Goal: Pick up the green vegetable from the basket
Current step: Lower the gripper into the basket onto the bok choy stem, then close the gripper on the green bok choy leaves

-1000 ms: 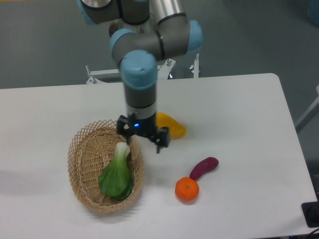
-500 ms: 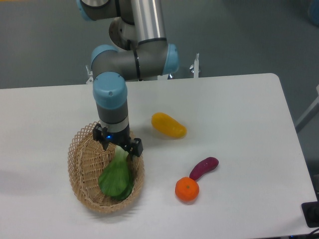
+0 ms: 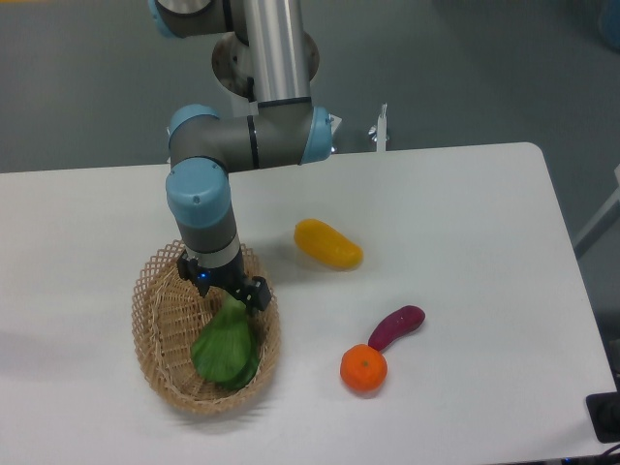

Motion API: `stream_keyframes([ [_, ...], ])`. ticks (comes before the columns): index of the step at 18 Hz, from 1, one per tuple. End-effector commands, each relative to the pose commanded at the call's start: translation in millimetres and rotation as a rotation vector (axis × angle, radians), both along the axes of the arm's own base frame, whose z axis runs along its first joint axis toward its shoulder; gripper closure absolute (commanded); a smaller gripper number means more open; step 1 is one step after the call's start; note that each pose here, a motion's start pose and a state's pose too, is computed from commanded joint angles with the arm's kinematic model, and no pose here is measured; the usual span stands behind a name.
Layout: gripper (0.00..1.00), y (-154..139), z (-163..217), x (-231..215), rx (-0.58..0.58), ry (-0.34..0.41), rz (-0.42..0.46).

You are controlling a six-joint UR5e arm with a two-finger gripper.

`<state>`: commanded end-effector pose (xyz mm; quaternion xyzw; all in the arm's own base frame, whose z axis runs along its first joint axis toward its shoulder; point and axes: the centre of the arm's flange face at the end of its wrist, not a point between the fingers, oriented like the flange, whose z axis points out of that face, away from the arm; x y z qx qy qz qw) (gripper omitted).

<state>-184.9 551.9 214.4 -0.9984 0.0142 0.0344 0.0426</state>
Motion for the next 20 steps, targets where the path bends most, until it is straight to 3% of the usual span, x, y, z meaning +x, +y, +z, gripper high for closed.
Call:
stream_keyframes([
  [8,0.04,-0.7,-5.9,-3.4,-0.026,0.030,0.023],
  [16,0.40,1.8,0.3,-4.6,-0.014,0.033,0.023],
  [20,0.50,2.7,5.7,-6.0,-0.005,0.038,0.023],
])
